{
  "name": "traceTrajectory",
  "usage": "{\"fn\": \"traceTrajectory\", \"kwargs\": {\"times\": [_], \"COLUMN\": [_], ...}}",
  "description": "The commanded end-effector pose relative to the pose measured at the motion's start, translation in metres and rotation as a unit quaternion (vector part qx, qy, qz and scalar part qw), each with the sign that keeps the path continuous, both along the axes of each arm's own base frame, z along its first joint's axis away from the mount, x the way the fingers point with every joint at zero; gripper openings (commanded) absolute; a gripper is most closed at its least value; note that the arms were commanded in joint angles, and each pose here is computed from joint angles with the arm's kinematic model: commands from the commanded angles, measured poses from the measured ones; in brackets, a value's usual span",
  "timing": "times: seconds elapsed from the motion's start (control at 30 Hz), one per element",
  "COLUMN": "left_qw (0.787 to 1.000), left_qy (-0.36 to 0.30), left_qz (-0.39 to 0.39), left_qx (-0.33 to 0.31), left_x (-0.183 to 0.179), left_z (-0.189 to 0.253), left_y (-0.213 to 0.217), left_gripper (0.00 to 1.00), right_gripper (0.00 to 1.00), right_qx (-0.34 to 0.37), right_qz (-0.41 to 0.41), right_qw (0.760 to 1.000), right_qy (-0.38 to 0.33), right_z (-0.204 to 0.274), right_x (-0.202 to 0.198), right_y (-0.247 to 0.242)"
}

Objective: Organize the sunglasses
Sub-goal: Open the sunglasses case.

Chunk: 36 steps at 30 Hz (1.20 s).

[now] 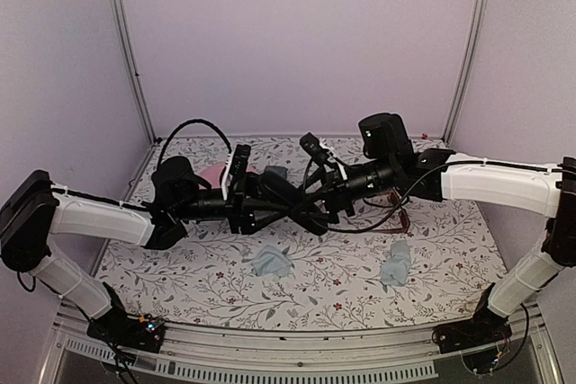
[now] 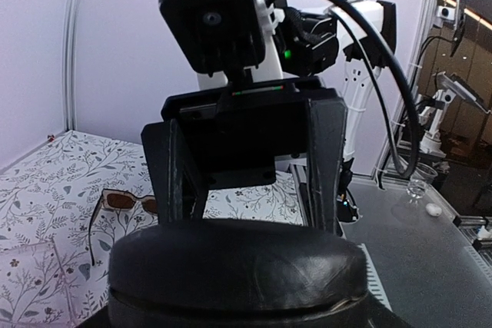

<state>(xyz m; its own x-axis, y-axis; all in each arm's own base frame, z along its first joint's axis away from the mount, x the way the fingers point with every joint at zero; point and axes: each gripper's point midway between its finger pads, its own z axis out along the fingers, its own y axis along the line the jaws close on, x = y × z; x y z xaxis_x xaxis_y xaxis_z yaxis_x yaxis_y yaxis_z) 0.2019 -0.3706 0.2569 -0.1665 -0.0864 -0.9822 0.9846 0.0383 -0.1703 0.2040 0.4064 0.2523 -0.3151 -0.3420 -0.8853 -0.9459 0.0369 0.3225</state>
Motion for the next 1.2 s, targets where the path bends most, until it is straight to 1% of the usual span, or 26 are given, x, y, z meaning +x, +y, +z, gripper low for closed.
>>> {"fn": "traceTrajectory", "kwargs": {"times": [0.0,0.1,0.2,0.27,0.4,0.57,0.63,0.7,0.8,1.0,1.17], "left_qw": [0.999,0.999,0.999,0.998,0.994,0.986,0.984,0.981,0.979,0.979,0.98], "left_qy": [-0.024,-0.024,-0.031,-0.046,-0.086,-0.123,-0.133,-0.139,-0.146,-0.149,-0.142], "left_qz": [-0.023,-0.024,-0.031,-0.04,-0.061,-0.094,-0.107,-0.118,-0.128,-0.13,-0.123], "left_qx": [-0.008,-0.006,0.0,0.007,0.031,0.06,0.061,0.059,0.058,0.058,0.06], "left_x": [-0.007,-0.006,-0.009,-0.013,-0.025,-0.038,-0.044,-0.049,-0.056,-0.062,-0.06], "left_z": [0.013,0.012,0.011,0.009,0.004,-0.002,-0.003,-0.003,-0.003,-0.006,-0.009], "left_y": [-0.007,-0.007,-0.008,-0.007,-0.002,0.002,0.004,0.007,0.01,0.017,0.019], "left_gripper": [0.0,0.0,0.0,0.0,0.0,0.0,0.0,0.0,0.0,0.0,0.0], "right_gripper": [0.67,0.64,0.56,0.51,0.4,0.35,0.35,0.35,0.41,0.52,0.57], "right_qx": [-0.002,-0.008,-0.009,-0.005,0.01,0.019,0.021,0.023,0.025,0.025,0.019], "right_qz": [-0.023,-0.026,-0.027,-0.024,-0.018,0.002,0.008,0.011,0.006,-0.016,-0.026], "right_qw": [1.0,1.0,1.0,1.0,0.997,0.984,0.976,0.97,0.962,0.959,0.96], "right_qy": [-0.006,-0.003,-0.001,0.008,0.075,0.177,0.217,0.243,0.271,0.282,0.279], "right_z": [-0.001,-0.005,-0.007,-0.006,-0.006,-0.015,-0.02,-0.024,-0.028,-0.031,-0.034], "right_x": [0.012,0.014,0.015,0.019,0.032,0.044,0.046,0.049,0.055,0.065,0.068], "right_y": [0.007,0.007,0.005,0.001,-0.012,-0.023,-0.026,-0.03,-0.038,-0.046,-0.047]}}
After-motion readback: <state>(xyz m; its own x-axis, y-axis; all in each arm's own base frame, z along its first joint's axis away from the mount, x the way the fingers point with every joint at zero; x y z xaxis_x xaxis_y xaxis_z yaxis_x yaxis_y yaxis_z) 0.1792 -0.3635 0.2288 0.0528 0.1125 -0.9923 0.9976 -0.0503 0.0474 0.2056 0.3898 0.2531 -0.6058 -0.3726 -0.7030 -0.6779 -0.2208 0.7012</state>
